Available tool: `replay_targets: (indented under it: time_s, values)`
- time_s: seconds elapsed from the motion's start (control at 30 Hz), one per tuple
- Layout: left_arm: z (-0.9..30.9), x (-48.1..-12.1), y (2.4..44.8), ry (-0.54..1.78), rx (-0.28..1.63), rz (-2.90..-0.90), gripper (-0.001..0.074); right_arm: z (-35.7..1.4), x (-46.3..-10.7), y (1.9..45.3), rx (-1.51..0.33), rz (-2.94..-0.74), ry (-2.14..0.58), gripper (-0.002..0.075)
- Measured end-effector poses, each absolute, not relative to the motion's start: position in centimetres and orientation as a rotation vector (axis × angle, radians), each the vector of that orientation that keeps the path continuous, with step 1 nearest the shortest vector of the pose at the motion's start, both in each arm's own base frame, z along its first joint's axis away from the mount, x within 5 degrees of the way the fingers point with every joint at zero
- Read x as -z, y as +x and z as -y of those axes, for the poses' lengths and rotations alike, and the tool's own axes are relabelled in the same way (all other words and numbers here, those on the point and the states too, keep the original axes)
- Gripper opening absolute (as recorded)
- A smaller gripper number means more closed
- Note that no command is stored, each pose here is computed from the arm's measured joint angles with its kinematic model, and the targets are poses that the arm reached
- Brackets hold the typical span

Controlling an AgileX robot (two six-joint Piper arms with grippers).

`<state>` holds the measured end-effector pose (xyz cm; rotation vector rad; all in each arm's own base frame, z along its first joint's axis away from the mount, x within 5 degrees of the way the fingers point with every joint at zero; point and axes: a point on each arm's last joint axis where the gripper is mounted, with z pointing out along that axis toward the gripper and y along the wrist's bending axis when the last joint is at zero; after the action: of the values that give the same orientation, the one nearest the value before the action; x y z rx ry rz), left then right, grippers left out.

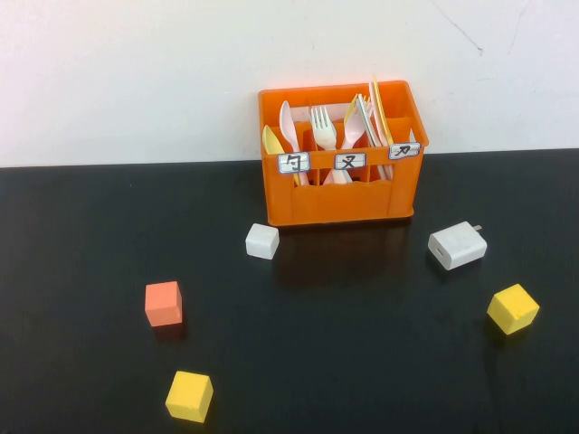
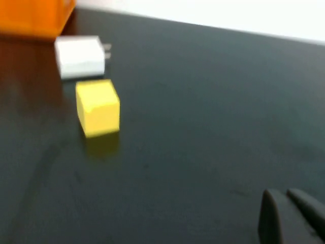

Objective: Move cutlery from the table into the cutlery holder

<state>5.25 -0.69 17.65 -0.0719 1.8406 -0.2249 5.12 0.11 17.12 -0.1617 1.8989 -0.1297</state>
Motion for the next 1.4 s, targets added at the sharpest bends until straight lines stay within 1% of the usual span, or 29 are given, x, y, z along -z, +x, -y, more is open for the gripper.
replay_targets:
  time_s: [0.07, 0.13, 0.33, 0.67, 1.4]
  values:
    - [0.69, -17.65, 5.25, -0.072, 0.225, -1.841, -0.0001, -0.03, -17.13, 5.12, 0.051, -1.903, -0.035, -0.0002]
    - [0.69, -17.65, 5.25, -0.072, 0.225, -1.841, -0.0001, 0.00, -17.12, 5.12, 0.005, -1.903, 0.037, -0.0002]
    - [0.69, -17.65, 5.25, -0.072, 0.225, -1.841, -0.0001, 0.14, -17.11, 5.11, -0.002, -1.903, 0.079, -0.0002]
    - [0.69, -17.65, 5.25, -0.072, 0.225, -1.841, -0.0001, 0.16, -17.11, 5.11, 0.053, -1.905, 0.005, -0.0002]
    - [0.69, -17.65, 5.25, -0.072, 0.225, -1.841, -0.0001, 0.16, -17.11, 5.11, 0.054, -1.905, 0.003, -0.0002]
